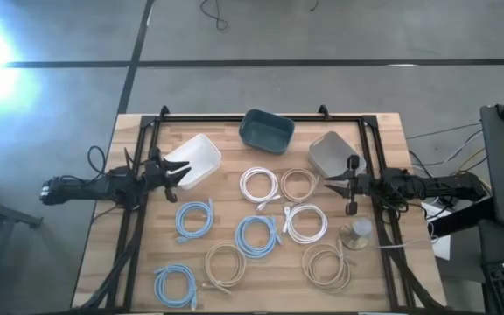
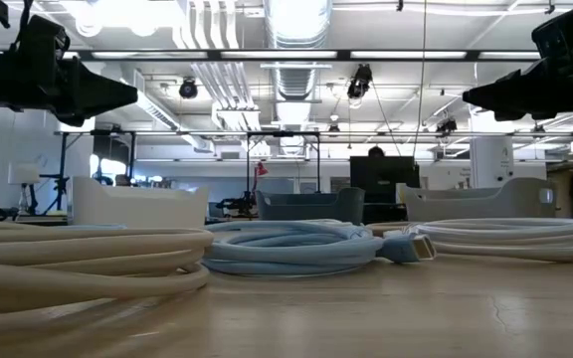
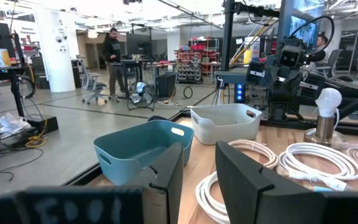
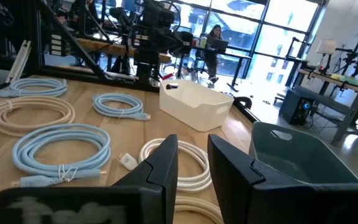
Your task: Pick & Place USB Port
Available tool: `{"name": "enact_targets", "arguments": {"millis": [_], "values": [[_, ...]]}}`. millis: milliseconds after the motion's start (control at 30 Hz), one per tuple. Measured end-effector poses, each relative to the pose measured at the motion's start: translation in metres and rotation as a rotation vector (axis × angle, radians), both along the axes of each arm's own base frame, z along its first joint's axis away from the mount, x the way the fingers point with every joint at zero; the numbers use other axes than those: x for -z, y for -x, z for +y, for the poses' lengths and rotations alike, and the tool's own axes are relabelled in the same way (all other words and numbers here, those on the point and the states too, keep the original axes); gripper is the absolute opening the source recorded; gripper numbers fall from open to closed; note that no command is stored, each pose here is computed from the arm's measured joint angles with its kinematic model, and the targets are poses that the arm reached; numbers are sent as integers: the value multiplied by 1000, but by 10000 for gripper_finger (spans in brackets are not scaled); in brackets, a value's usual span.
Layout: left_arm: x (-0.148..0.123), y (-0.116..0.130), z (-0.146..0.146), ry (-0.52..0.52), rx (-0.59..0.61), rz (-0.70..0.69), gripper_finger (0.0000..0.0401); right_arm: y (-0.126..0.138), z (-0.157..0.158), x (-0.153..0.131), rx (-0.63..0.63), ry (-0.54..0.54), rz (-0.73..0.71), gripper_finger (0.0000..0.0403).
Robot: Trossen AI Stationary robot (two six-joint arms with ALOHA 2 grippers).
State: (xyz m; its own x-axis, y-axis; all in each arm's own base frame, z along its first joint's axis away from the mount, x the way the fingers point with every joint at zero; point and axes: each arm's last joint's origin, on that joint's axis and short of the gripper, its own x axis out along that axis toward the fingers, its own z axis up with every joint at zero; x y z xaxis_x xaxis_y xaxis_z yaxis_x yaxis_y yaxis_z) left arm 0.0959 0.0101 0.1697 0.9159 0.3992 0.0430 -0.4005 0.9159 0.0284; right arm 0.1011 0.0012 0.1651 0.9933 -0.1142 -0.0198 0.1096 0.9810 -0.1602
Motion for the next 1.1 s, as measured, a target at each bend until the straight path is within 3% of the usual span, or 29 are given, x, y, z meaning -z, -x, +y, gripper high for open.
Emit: {"name": "enact_targets", "arguments": {"millis": [1100], "values": [[0,0,0,0,0,0,101,0,0,0,0,0,0,76]]}}
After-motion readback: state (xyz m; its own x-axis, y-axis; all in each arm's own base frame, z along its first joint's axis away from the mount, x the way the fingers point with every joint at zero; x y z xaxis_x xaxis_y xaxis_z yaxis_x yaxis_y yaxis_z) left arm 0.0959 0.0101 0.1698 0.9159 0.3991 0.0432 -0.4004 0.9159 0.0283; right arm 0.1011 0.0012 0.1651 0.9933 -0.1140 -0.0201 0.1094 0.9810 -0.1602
